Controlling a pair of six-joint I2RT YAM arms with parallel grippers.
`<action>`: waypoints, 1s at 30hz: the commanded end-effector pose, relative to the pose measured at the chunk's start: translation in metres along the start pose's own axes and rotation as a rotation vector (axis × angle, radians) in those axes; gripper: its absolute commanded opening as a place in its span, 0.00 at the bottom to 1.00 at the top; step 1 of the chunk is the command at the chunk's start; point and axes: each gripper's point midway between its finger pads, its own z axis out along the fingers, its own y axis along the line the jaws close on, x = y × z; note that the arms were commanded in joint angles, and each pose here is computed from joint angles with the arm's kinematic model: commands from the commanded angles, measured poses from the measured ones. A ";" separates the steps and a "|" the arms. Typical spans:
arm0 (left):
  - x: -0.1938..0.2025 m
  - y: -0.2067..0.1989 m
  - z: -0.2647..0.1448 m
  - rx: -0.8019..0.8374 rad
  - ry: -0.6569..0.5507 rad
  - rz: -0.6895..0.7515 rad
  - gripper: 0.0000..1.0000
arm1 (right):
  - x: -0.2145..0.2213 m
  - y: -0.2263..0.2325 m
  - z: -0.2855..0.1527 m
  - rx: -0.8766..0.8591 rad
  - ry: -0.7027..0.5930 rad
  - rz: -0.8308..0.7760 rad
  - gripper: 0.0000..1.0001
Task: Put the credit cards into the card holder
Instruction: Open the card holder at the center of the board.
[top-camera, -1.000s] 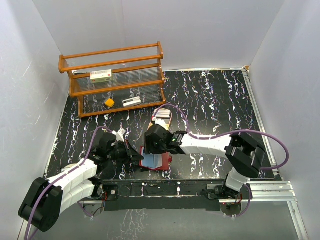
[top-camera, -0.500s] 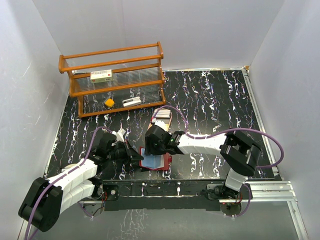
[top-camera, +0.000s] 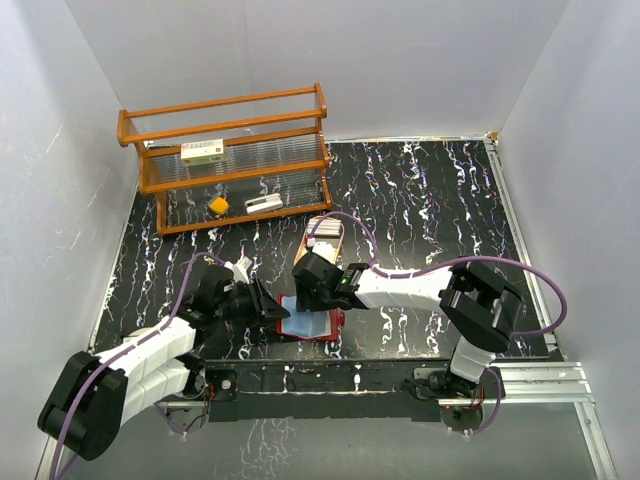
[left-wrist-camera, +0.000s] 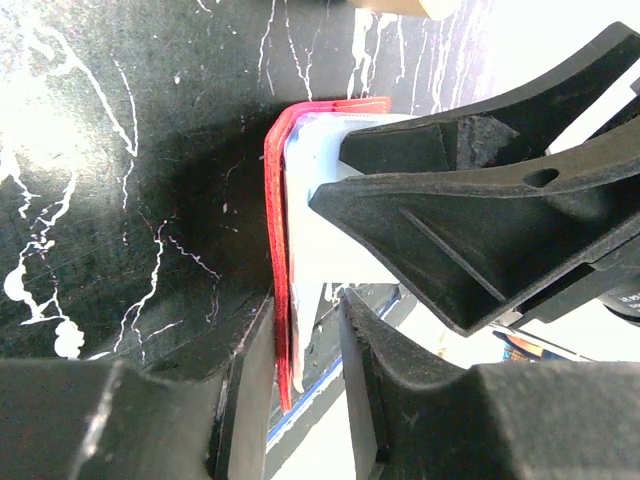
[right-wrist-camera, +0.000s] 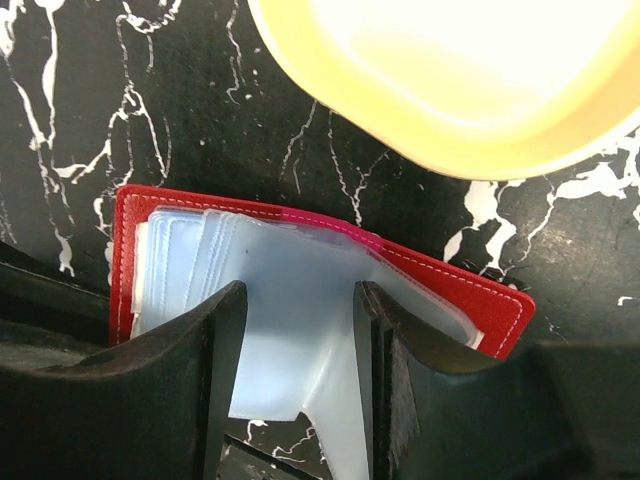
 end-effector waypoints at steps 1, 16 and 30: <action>0.001 -0.005 0.002 0.023 0.016 0.010 0.26 | -0.006 -0.003 -0.002 0.014 -0.036 -0.008 0.44; -0.006 -0.013 -0.005 0.010 -0.011 0.048 0.00 | -0.007 -0.017 -0.015 0.045 -0.066 -0.008 0.44; -0.007 -0.011 0.001 0.004 0.007 0.030 0.22 | 0.004 -0.030 -0.011 0.058 -0.053 -0.006 0.41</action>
